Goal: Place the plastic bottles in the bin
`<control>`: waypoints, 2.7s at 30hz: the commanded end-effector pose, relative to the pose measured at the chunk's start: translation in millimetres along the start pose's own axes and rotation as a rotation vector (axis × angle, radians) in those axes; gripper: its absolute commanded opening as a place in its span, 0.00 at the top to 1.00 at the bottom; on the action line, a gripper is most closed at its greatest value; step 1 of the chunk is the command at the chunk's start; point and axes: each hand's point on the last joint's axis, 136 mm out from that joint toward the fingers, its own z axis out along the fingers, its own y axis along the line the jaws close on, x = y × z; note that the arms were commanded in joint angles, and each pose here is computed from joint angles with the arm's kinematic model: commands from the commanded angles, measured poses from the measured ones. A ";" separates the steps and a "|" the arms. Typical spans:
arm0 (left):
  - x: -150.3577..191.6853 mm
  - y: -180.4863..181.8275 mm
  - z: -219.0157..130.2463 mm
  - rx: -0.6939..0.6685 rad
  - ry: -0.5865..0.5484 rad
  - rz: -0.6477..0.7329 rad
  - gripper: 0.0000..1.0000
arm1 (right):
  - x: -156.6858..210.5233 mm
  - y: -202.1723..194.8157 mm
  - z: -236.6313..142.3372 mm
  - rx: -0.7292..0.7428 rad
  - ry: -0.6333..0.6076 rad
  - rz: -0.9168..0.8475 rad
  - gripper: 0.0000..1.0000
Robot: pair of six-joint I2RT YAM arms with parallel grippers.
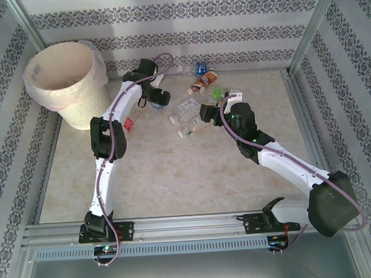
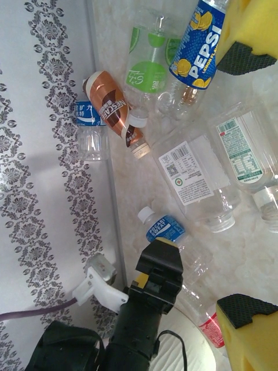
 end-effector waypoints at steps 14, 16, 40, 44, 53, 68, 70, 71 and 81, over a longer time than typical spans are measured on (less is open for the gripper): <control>23.4 1.3 57.4 -0.038 0.072 0.062 0.23 | -11.8 -5.3 -3.2 0.028 -0.033 0.028 0.02; 25.5 2.0 62.1 -0.042 0.082 0.059 0.27 | -11.6 -4.6 -3.2 0.024 -0.031 0.029 0.02; -50.6 -46.3 -84.6 0.189 -0.278 -0.060 0.43 | 5.6 56.6 5.9 -0.206 0.053 -0.158 0.02; -62.2 -55.5 -115.8 0.247 -0.356 -0.084 0.44 | 7.8 65.5 5.2 -0.250 0.064 -0.168 0.02; -76.6 -51.1 -181.1 0.228 -0.520 -0.111 0.44 | 13.8 84.0 2.7 -0.322 0.079 -0.219 0.02; -82.2 -2.0 -276.9 0.044 -0.738 -0.181 0.45 | 18.6 124.0 2.6 -0.393 0.052 -0.317 0.02; -84.5 6.5 -292.0 0.004 -0.770 -0.183 0.45 | 18.7 128.5 2.0 -0.400 0.046 -0.330 0.02; -85.2 11.1 -298.1 -0.021 -0.782 -0.185 0.45 | 18.5 129.8 1.9 -0.402 0.045 -0.332 0.02; -89.5 70.3 -350.0 -0.223 -0.898 -0.272 0.45 | 14.3 131.7 0.8 -0.398 0.026 -0.339 0.02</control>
